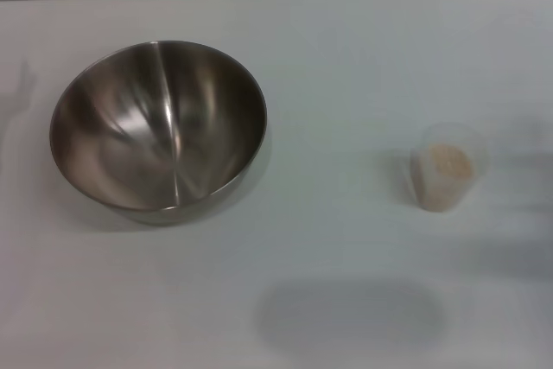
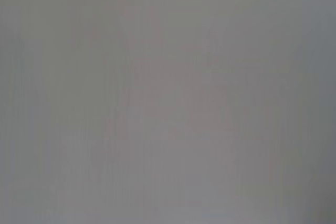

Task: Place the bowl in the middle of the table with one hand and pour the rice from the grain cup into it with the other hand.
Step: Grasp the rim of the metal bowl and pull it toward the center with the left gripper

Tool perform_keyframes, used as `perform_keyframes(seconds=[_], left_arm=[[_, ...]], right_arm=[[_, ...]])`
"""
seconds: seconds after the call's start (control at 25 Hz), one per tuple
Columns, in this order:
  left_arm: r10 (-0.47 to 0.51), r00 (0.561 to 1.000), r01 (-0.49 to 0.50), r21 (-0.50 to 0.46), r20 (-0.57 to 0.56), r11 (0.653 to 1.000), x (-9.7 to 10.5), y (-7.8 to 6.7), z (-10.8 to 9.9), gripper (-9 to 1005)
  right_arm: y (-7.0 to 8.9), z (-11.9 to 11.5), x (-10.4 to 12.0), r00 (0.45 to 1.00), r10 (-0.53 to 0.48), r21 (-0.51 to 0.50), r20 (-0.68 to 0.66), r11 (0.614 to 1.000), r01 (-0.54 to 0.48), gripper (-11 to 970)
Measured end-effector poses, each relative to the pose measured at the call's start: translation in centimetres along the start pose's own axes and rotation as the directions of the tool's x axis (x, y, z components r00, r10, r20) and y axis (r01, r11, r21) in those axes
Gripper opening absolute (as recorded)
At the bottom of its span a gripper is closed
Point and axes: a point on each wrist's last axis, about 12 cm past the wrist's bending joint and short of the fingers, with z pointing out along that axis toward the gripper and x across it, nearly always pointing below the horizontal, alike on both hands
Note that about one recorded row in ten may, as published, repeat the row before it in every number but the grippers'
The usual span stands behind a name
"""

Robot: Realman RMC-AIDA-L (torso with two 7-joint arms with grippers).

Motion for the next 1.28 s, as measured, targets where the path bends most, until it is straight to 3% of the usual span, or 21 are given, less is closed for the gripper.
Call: perform_keyframes(seconds=[0.16, 0.2, 0.6, 1.04, 1.28], left_arm=[[-0.015, 1.0, 0.015, 0.008, -0.02, 1.0, -1.6, -0.7, 0.6, 814], [-0.019, 0.997, 0.02, 0.005, -0.072, 1.0, -2.9, -1.4, 1.0, 814], [0.054, 0.948, -0.066, -0.029, -0.313, 0.997, -6.8, -3.5, 1.7, 814], [0.064, 0.863, -0.078, -0.007, -0.501, 0.997, -8.3, -4.5, 1.8, 814], [0.093, 0.793, -0.087, 0.039, -0.602, 0.995, -9.0, -5.3, 1.6, 813]], right_arm=[[0.0, 0.0, 0.0, 1.0, -0.001, 0.0, -0.001, 1.0, 0.001, 673], [0.0, 0.1, 0.1, 1.0, -0.002, -0.001, -0.006, 1.0, 0.002, 673], [0.2, 0.5, -0.1, 1.0, -0.005, -0.009, -0.004, 1.0, 0.005, 673], [0.6, 1.3, -0.1, 1.0, -0.008, -0.023, -0.012, 1.0, 0.008, 671], [0.7, 1.4, -0.2, 1.0, -0.006, -0.026, -0.008, 1.0, 0.006, 672]])
